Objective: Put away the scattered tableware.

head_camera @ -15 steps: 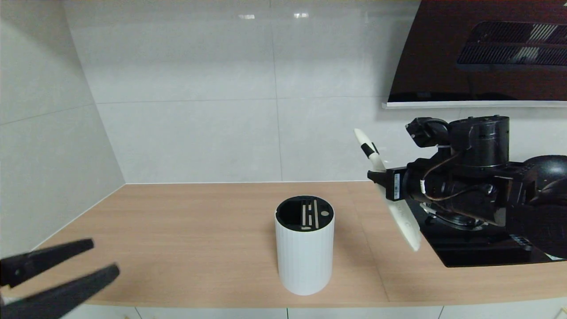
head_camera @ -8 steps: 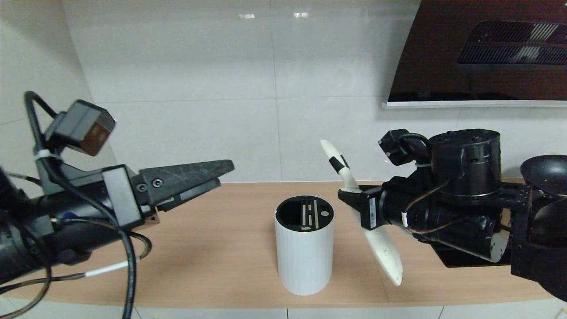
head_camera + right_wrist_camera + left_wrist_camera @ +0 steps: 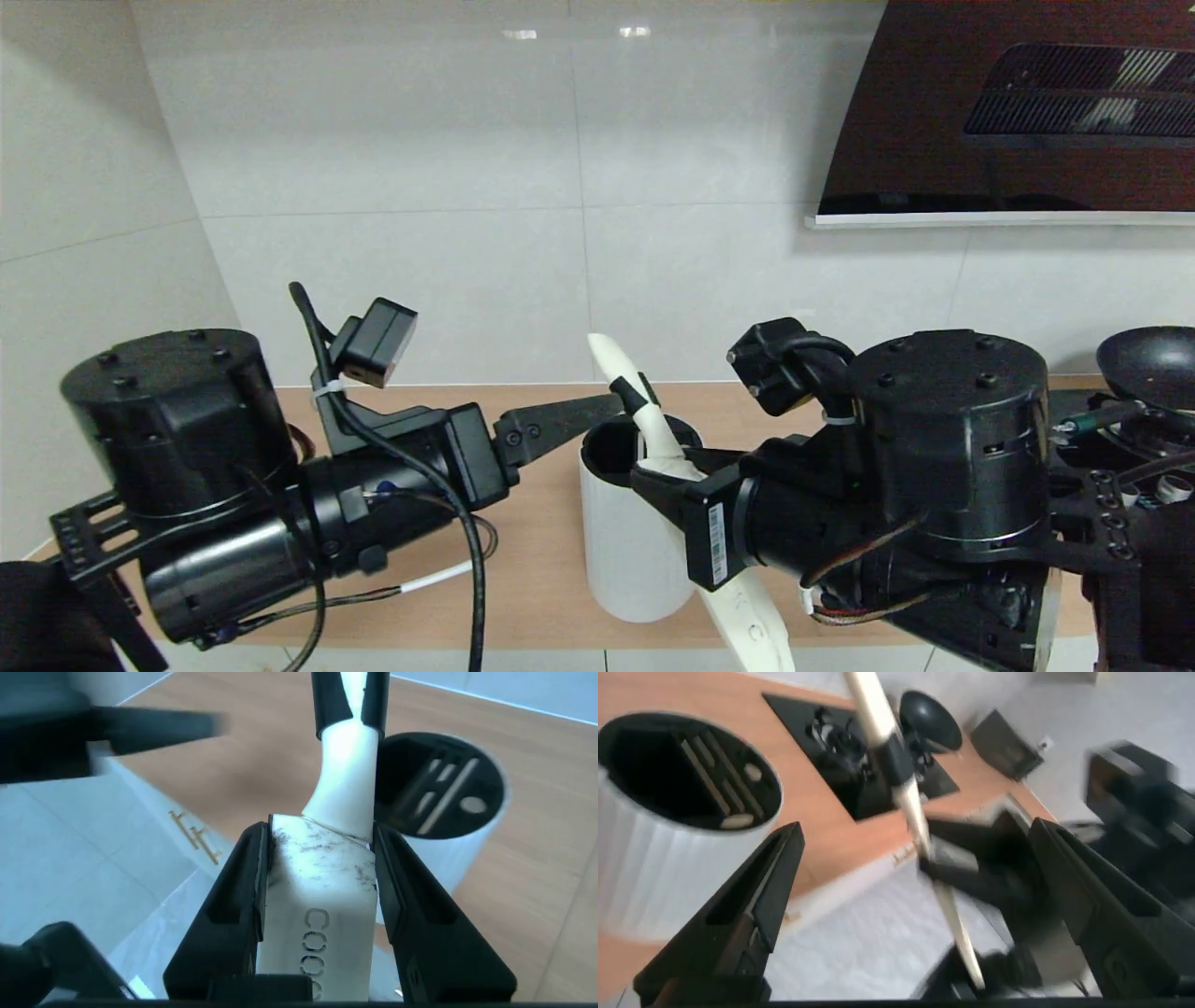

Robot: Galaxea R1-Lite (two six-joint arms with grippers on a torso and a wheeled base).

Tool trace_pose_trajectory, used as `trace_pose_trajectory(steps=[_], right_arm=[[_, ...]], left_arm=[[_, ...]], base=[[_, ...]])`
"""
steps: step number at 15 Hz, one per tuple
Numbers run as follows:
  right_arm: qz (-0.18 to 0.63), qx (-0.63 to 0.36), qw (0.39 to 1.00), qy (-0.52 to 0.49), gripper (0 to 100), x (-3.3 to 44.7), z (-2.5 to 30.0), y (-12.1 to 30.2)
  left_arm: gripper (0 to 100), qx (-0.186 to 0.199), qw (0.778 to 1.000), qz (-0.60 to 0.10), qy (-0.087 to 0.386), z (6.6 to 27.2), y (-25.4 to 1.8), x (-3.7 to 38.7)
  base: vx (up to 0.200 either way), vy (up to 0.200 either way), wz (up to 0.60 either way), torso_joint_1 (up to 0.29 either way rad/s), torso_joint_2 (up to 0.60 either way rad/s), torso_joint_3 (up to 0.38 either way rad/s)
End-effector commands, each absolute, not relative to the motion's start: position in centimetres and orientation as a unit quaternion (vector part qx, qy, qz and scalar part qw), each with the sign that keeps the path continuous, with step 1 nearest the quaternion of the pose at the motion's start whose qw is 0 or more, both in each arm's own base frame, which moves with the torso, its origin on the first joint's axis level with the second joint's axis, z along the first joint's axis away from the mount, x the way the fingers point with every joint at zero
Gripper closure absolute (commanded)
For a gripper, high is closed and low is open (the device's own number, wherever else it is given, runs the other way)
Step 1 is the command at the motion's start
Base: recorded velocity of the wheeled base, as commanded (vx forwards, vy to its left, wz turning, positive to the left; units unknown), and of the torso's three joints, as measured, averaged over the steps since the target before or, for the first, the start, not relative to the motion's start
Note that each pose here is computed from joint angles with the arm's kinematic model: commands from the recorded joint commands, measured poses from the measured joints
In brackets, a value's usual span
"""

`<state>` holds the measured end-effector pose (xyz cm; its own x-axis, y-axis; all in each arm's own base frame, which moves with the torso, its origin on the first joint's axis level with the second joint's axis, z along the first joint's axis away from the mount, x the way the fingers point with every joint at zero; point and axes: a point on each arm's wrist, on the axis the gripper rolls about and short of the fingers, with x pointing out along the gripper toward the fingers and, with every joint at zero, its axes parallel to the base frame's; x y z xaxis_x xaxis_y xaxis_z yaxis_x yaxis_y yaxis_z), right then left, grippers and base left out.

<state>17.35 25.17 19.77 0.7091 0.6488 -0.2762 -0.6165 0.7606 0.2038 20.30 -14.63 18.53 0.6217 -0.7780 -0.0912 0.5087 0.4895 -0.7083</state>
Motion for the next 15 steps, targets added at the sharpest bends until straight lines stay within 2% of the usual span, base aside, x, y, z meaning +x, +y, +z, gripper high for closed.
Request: trace_pose_trajectory(steps=[1, 3, 6, 15], right_arm=[[0.349, 0.045, 0.920, 0.173, 100, 17.2, 19.3, 25.8], [0.353, 0.051, 0.917, 0.176, 100, 16.9, 18.9, 26.4], [0.354, 0.052, 0.917, 0.176, 100, 17.0, 18.7, 26.6], [0.357, 0.045, 0.914, 0.186, 100, 16.7, 18.0, 27.0]], left_arm=[[0, -0.323, 0.842, -0.369, 0.224, 16.4, -16.4, 21.3], [0, -0.328, 0.846, -0.366, 0.208, 15.6, -17.1, 21.7], [0, -0.332, 0.844, -0.375, 0.192, 15.7, -17.2, 21.6], [0, -0.334, 0.845, -0.376, 0.184, 15.9, -17.2, 21.7]], base=[[0.000, 0.000, 0.00, 0.000, 0.00, 0.000], [0.000, 0.000, 0.00, 0.000, 0.00, 0.000], [0.000, 0.000, 0.00, 0.000, 0.00, 0.000], [0.000, 0.000, 0.00, 0.000, 0.00, 0.000]])
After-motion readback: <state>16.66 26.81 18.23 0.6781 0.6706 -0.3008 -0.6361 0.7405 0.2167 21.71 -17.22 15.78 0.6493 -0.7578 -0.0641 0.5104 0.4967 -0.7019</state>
